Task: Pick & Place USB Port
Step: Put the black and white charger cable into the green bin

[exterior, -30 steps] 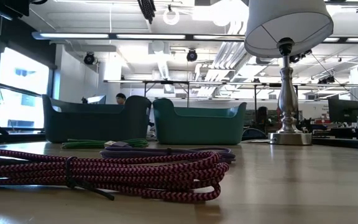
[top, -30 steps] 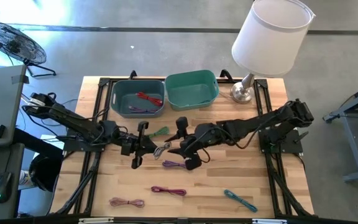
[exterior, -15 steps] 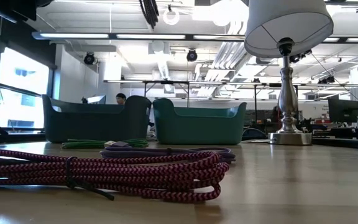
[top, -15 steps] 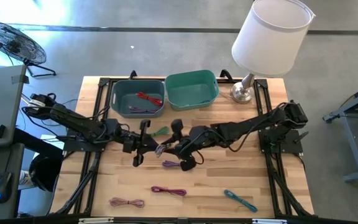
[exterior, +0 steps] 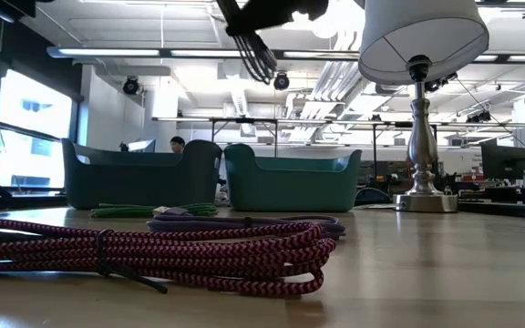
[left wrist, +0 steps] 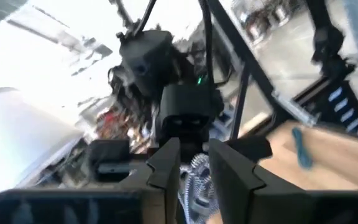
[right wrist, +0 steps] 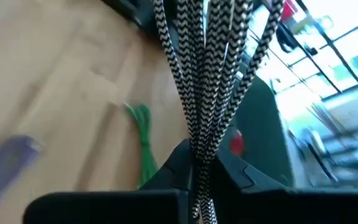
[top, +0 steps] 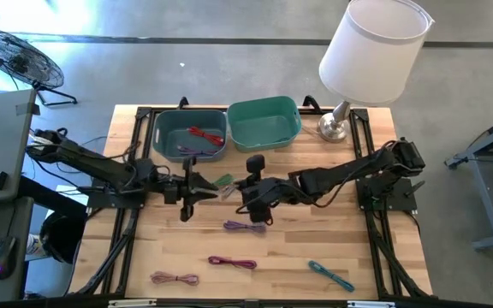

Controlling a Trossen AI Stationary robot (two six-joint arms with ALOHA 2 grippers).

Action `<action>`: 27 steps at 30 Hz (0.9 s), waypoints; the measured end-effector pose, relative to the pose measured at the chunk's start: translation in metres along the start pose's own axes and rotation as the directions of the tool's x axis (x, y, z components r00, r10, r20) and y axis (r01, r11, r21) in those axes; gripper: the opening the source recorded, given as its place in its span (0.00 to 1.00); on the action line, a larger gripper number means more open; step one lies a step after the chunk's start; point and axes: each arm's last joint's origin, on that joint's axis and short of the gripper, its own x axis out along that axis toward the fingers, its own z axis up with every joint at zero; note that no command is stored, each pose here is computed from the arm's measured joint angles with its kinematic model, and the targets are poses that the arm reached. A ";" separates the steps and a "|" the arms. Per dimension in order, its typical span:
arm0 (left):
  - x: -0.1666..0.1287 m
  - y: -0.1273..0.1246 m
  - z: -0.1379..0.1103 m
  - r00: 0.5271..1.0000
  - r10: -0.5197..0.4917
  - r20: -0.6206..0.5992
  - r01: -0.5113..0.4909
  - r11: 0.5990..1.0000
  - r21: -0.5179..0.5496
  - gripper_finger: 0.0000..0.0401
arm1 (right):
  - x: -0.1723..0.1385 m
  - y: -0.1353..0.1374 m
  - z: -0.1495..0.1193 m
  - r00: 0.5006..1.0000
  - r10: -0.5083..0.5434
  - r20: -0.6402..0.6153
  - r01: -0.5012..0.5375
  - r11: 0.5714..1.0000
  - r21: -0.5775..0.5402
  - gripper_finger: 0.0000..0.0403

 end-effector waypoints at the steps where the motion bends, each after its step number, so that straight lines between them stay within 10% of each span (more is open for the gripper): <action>1: -0.005 0.002 0.001 1.000 0.000 -0.027 0.000 1.000 0.005 0.22 | -0.001 -0.001 -0.001 0.999 -0.030 -0.026 0.030 1.000 -0.004 0.05; 7: -0.035 0.012 0.005 0.982 0.011 -0.188 -0.007 1.000 0.024 0.25 | 0.005 -0.024 -0.027 0.926 -0.253 -0.280 0.219 0.964 -0.148 0.05; 19: -0.052 0.007 -0.005 0.937 -0.071 -0.342 0.099 0.993 0.062 0.26 | 0.039 -0.128 -0.110 0.890 -0.132 -0.437 0.187 0.979 0.084 0.06; 27: -0.053 0.004 -0.009 0.919 -0.097 -0.382 0.108 0.994 0.007 0.26 | 0.041 -0.152 -0.134 0.899 -0.069 -0.432 0.199 0.944 0.262 0.36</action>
